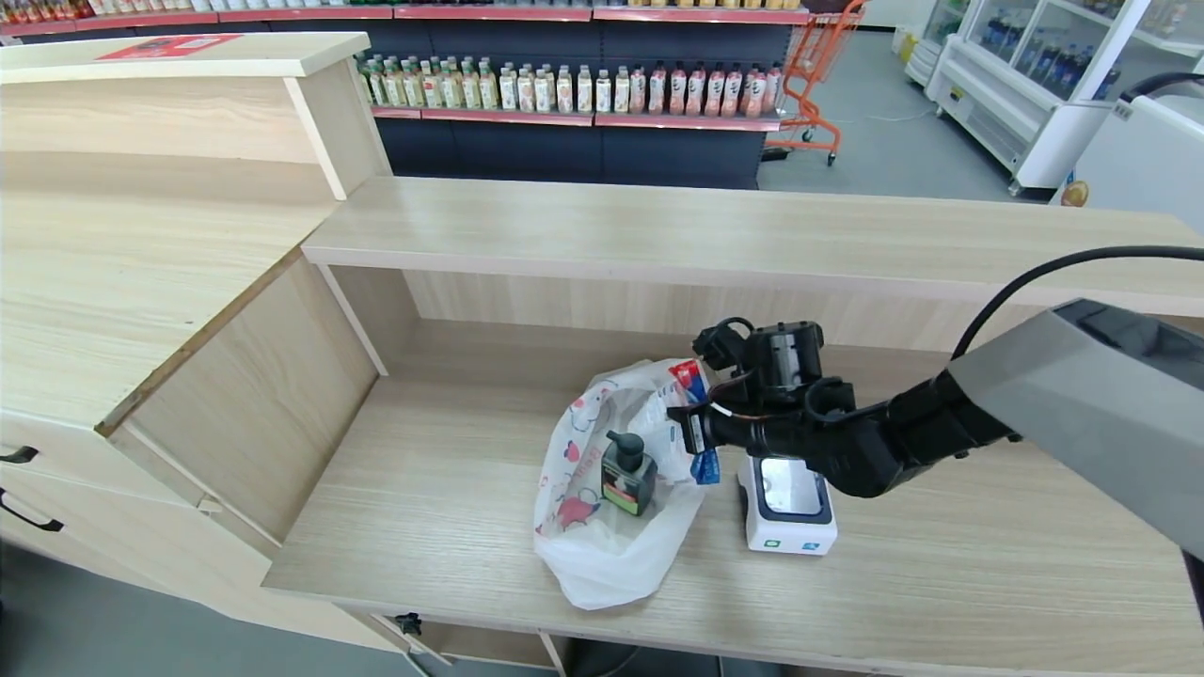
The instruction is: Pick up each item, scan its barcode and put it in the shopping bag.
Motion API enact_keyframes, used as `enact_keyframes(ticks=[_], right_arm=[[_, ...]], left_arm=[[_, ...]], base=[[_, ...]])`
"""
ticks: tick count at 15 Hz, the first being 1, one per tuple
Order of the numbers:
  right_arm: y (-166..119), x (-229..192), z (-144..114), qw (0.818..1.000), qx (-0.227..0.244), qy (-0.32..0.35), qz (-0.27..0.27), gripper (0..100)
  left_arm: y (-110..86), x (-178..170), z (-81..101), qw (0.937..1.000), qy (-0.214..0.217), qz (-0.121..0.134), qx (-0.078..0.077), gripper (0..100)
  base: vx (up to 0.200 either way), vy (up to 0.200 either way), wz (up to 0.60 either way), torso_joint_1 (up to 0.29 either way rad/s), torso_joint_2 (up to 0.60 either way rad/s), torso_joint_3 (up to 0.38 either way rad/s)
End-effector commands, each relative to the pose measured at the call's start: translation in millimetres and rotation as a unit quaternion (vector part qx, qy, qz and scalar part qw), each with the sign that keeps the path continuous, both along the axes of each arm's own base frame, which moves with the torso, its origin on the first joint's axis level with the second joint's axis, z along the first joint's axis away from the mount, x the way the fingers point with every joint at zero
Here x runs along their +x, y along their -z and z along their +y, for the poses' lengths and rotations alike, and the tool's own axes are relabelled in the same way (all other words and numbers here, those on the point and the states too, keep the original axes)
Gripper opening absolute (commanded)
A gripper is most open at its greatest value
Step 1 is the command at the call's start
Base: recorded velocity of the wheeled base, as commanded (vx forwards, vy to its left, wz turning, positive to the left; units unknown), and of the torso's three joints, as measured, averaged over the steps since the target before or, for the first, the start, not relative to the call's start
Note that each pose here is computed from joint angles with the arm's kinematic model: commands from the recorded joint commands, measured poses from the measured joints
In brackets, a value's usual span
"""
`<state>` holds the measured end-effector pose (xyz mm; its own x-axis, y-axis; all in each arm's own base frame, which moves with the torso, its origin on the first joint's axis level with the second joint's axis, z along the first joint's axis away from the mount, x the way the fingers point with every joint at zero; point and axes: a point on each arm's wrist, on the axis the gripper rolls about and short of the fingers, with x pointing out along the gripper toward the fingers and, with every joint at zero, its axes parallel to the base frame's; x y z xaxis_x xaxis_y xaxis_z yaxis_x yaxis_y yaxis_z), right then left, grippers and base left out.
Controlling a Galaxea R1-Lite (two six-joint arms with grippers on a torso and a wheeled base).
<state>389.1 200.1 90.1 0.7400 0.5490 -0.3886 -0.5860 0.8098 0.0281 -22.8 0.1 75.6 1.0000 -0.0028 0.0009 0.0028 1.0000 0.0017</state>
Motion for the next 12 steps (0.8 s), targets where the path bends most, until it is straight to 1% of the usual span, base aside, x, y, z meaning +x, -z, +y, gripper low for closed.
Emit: enact_keyframes(ticks=[1, 3, 4, 6, 9, 11, 12], right_arm=[[18.5, 3.7, 3.8, 1.0, -0.007, -0.003, 0.01, 0], [21.8, 4.2, 4.1, 1.0, -0.009, -0.003, 0.013, 0], [22.5, 4.4, 4.1, 1.0, -0.009, -0.002, 0.013, 100], [19.2, 4.7, 4.3, 1.0, -0.001, 0.0, 0.012, 100], [-22.3, -1.7, 3.5, 0.998, 0.068, 0.012, -0.013, 100], [-49.2, -13.5, -4.8, 0.996, 0.088, 0.018, -0.025, 100], [-55.4, -21.4, -11.0, 0.996, 0.087, 0.02, -0.027, 100]], left_arm=[[0.0, 0.0, 0.0, 1.0, -0.001, 0.0, 0.0, 100], [0.0, 0.0, 0.0, 1.0, 0.0, 0.0, 0.0, 100], [-0.1, 0.1, 0.0, 1.0, 0.0, 0.0, 0.0, 100], [0.0, 0.0, 0.0, 1.0, -0.001, 0.0, 0.0, 100], [0.0, 0.0, 0.0, 1.0, 0.0, 0.0, 0.0, 100], [-0.1, 0.1, 0.0, 1.0, -0.001, 0.0, 0.0, 100], [0.0, 0.0, 0.0, 1.0, -0.001, 0.0, 0.0, 100]], base=[[0.0, 0.0, 0.0, 0.0, 0.0, 0.0], [0.0, 0.0, 0.0, 0.0, 0.0, 0.0], [0.0, 0.0, 0.0, 0.0, 0.0, 0.0], [0.0, 0.0, 0.0, 0.0, 0.0, 0.0], [0.0, 0.0, 0.0, 0.0, 0.0, 0.0], [0.0, 0.0, 0.0, 0.0, 0.0, 0.0], [0.0, 0.0, 0.0, 0.0, 0.0, 0.0]])
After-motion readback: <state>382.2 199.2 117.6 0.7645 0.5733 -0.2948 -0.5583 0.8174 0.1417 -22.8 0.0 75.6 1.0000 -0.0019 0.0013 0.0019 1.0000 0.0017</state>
